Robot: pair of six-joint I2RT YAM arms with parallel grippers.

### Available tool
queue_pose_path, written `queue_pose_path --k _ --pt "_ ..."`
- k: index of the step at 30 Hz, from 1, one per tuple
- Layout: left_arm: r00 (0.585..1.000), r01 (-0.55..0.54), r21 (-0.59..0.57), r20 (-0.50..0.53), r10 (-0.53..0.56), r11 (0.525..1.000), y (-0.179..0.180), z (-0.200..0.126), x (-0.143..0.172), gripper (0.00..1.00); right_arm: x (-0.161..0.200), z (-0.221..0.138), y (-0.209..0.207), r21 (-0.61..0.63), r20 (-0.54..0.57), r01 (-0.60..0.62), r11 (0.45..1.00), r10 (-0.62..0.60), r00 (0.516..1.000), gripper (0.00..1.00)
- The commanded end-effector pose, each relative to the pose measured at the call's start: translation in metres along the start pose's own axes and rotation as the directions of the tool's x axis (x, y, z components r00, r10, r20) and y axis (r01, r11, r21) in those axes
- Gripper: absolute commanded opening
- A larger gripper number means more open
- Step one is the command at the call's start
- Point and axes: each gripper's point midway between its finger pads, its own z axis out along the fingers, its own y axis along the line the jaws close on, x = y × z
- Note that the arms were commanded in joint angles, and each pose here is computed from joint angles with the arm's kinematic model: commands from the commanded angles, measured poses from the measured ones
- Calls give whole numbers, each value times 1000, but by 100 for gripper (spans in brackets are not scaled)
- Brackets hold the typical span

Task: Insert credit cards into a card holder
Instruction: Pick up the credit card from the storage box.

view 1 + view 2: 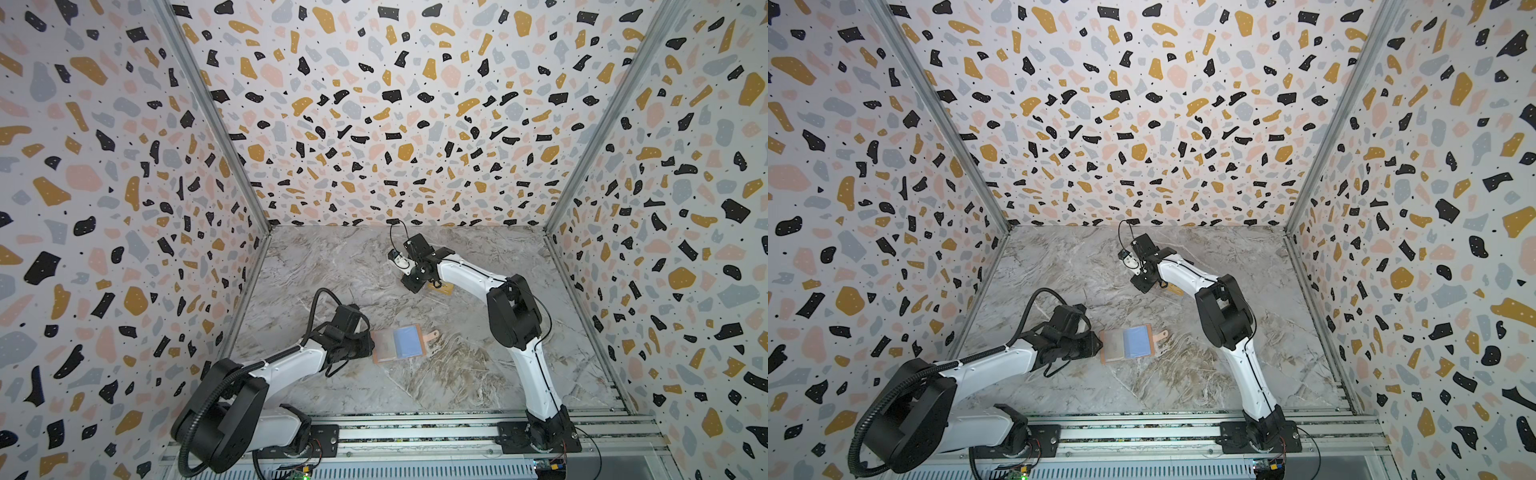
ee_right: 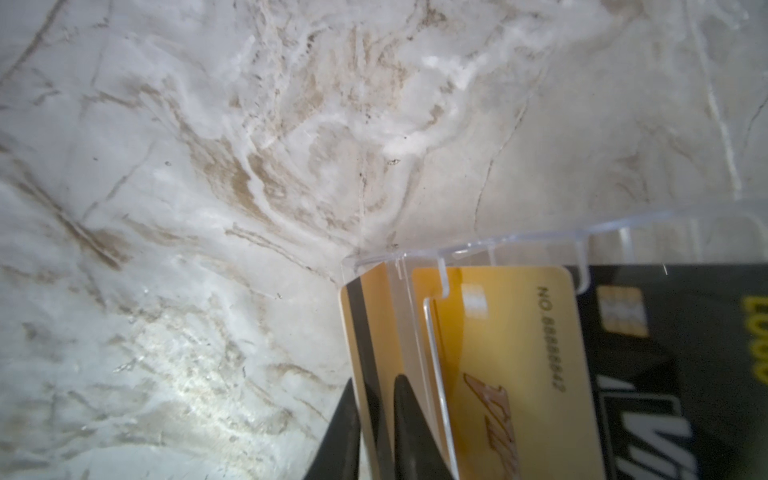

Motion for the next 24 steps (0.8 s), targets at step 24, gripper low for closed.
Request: queue_pose_path --k 24 --pt "998 5 -37 68 -2 999 3 -12 -14 31 -39 -44 -11 54 106 40 998 -45 993 0"
